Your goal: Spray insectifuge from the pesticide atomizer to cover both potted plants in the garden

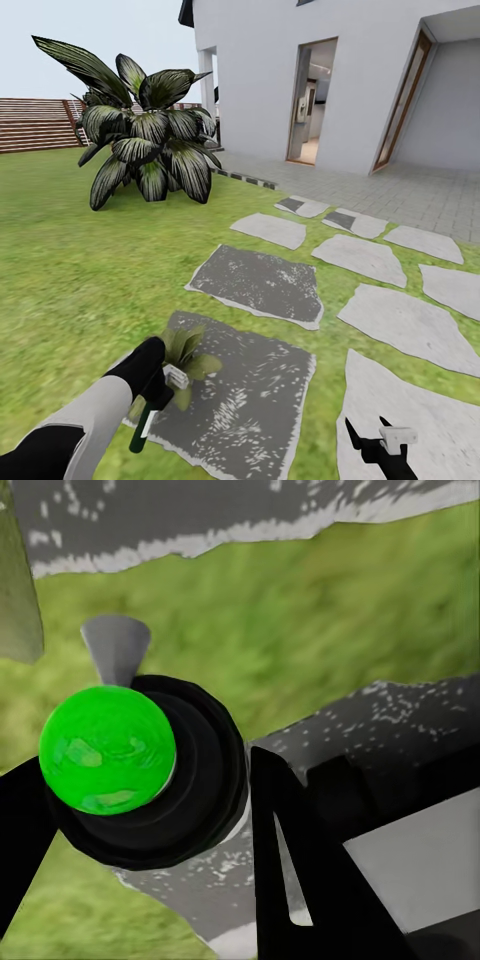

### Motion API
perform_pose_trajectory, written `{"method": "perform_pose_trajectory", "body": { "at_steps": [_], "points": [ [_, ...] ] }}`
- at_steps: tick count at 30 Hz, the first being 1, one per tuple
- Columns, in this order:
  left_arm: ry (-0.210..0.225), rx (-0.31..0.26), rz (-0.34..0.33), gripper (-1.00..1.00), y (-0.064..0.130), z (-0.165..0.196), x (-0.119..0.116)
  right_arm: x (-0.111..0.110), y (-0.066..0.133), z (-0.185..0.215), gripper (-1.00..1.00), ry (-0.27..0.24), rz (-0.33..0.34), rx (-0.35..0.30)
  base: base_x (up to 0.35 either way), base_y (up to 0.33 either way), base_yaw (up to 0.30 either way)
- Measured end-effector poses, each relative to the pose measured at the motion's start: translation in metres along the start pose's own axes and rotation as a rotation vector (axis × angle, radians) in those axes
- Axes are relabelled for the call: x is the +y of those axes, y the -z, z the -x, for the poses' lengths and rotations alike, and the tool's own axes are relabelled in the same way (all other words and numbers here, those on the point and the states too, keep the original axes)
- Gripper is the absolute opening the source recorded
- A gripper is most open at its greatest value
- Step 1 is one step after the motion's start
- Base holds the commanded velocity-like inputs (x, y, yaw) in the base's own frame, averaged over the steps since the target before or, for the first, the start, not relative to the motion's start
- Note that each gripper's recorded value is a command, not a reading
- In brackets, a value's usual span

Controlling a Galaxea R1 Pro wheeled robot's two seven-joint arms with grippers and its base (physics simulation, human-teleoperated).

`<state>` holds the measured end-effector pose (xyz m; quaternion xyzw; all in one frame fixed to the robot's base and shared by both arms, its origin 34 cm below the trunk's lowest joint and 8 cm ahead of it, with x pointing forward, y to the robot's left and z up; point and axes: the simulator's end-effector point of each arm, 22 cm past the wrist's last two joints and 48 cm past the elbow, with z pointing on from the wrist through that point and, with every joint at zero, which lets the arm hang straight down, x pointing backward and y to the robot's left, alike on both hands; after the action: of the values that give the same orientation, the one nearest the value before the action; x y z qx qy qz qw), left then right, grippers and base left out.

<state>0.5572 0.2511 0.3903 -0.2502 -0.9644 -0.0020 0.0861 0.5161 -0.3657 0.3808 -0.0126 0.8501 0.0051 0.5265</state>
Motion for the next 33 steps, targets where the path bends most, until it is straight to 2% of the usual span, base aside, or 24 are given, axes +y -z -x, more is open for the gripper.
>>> {"method": "perform_pose_trajectory", "body": {
  "at_steps": [12, 13, 14, 15, 19, 22, 26, 33],
  "points": [
    [0.041, 0.033, 0.034, -1.0, -0.004, -0.024, 0.035, 0.0, 0.0, 0.0, 1.0, 0.001, 0.0, 0.0, 0.0, 0.0, 0.0],
    [0.047, 0.035, 0.041, -1.0, -0.004, -0.027, 0.041, 0.0, 0.0, 0.0, 1.0, 0.001, 0.0, 0.0, 0.0, 0.0, 0.0],
    [0.051, 0.041, 0.077, -1.0, -0.003, -0.032, 0.054, 0.0, 0.0, 0.0, 1.0, 0.001, 0.0, 0.0, 0.0, 0.0, 0.0],
    [0.058, 0.034, 0.086, -1.0, -0.003, -0.029, 0.054, 0.0, 0.0, 0.0, 1.0, 0.0, 0.001, 0.001, 0.0, 0.0, 0.0],
    [0.023, 0.005, 0.015, -1.0, -0.004, -0.004, 0.005, 0.001, 0.0, 0.0, 1.0, -0.001, 0.001, 0.001, 0.0, 0.0, 0.0],
    [0.01, 0.016, 0.008, -1.0, -0.008, -0.005, -0.002, 0.001, 0.0, 0.0, 1.0, -0.001, 0.001, 0.001, 0.0, 0.0, 0.0],
    [0.001, 0.08, -0.019, -1.0, -0.024, -0.027, -0.012, 0.0, 0.0, 0.0, 1.0, 0.0, 0.001, 0.001, 0.0, 0.0, 0.0],
    [-0.002, 0.109, -0.029, -1.0, -0.041, -0.047, -0.016, 0.001, 0.0, 0.0, 1.0, -0.001, 0.001, 0.001, 0.0, 0.0, 0.0]
  ]
}}
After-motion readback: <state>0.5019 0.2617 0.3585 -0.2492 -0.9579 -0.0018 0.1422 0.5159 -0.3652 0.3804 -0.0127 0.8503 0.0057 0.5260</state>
